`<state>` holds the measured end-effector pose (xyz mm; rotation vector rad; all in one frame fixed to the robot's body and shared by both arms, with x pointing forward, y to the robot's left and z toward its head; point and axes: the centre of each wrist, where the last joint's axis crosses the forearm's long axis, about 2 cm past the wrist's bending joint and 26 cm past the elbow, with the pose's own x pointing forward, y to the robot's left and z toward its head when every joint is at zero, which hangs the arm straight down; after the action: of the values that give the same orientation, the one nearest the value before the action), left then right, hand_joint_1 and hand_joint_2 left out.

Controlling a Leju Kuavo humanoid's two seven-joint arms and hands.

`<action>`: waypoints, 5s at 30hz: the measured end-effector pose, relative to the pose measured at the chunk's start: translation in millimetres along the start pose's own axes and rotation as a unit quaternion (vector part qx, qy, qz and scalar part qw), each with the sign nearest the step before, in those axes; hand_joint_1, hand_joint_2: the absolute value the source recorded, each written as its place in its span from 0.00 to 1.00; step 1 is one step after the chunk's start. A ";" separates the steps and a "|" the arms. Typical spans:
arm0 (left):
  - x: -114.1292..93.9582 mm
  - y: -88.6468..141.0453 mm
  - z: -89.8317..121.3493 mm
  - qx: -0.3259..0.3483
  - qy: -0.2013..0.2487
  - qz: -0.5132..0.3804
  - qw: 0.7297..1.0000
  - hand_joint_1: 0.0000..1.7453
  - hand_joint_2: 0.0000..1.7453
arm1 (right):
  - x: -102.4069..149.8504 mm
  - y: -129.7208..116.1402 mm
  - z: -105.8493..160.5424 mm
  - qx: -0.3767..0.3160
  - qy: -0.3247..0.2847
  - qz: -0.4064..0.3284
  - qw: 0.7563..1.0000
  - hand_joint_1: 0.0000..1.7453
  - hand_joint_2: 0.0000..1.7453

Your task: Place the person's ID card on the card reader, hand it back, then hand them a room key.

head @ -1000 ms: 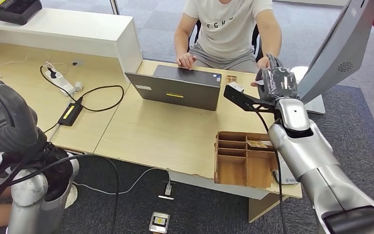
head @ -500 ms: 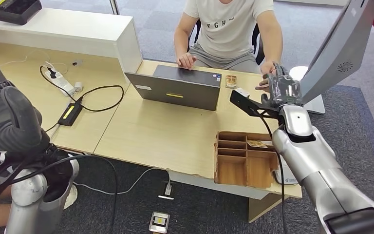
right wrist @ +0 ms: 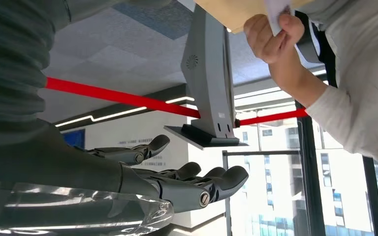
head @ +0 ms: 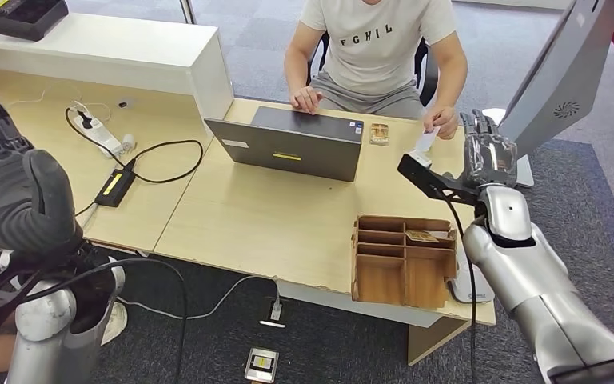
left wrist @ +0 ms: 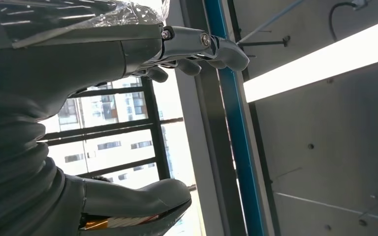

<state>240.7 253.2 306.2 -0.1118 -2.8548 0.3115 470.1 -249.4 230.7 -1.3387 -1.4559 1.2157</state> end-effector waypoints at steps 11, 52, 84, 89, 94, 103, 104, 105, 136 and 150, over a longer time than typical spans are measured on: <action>10.0 10.7 12.9 0.004 0.013 -0.037 0.999 0.00 1.00 | -8.7 -14.9 55.6 -0.160 0.007 -0.146 0.976 0.00 1.00; 17.9 6.2 3.6 -0.006 -0.004 -0.023 1.000 0.00 1.00 | 33.1 14.0 182.6 -0.041 -0.084 -0.225 0.970 0.00 1.00; 4.9 -1.1 0.3 -0.023 0.003 0.013 1.000 0.00 1.00 | 16.7 66.8 162.0 0.062 -0.043 -0.140 0.987 0.00 1.00; 2.9 -1.7 -0.8 -0.022 0.003 0.014 1.000 0.00 1.00 | 19.3 67.9 157.6 0.061 -0.051 -0.144 0.986 0.00 1.00; 0.9 -2.1 -1.1 -0.021 0.004 0.015 1.000 0.00 1.00 | 25.2 68.4 153.0 0.064 -0.060 -0.162 0.983 0.00 1.00; -1.8 -2.8 -1.9 -0.019 0.004 0.016 1.000 0.00 1.00 | 34.4 70.1 149.3 0.070 -0.067 -0.173 0.980 0.00 1.00; -1.9 -2.9 -2.0 -0.019 0.004 0.016 1.000 0.00 1.00 | 35.0 70.7 149.4 0.072 -0.067 -0.174 0.980 0.00 1.00; -1.9 -2.9 -2.2 -0.019 0.004 0.016 1.000 0.00 1.00 | 35.4 71.4 149.5 0.074 -0.067 -0.174 0.980 0.01 1.00; -0.4 -2.0 0.9 -0.010 0.008 0.008 1.000 0.00 1.00 | 40.1 79.9 147.4 0.101 -0.069 -0.164 0.979 0.92 1.00; -0.2 -1.7 1.8 -0.008 0.009 0.003 1.000 0.00 1.00 | 37.4 78.1 145.5 0.084 -0.049 -0.162 0.982 1.00 1.00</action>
<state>240.3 251.2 304.9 -0.1265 -2.8399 0.2889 342.4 -232.9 120.6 -0.8974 -1.5327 1.1721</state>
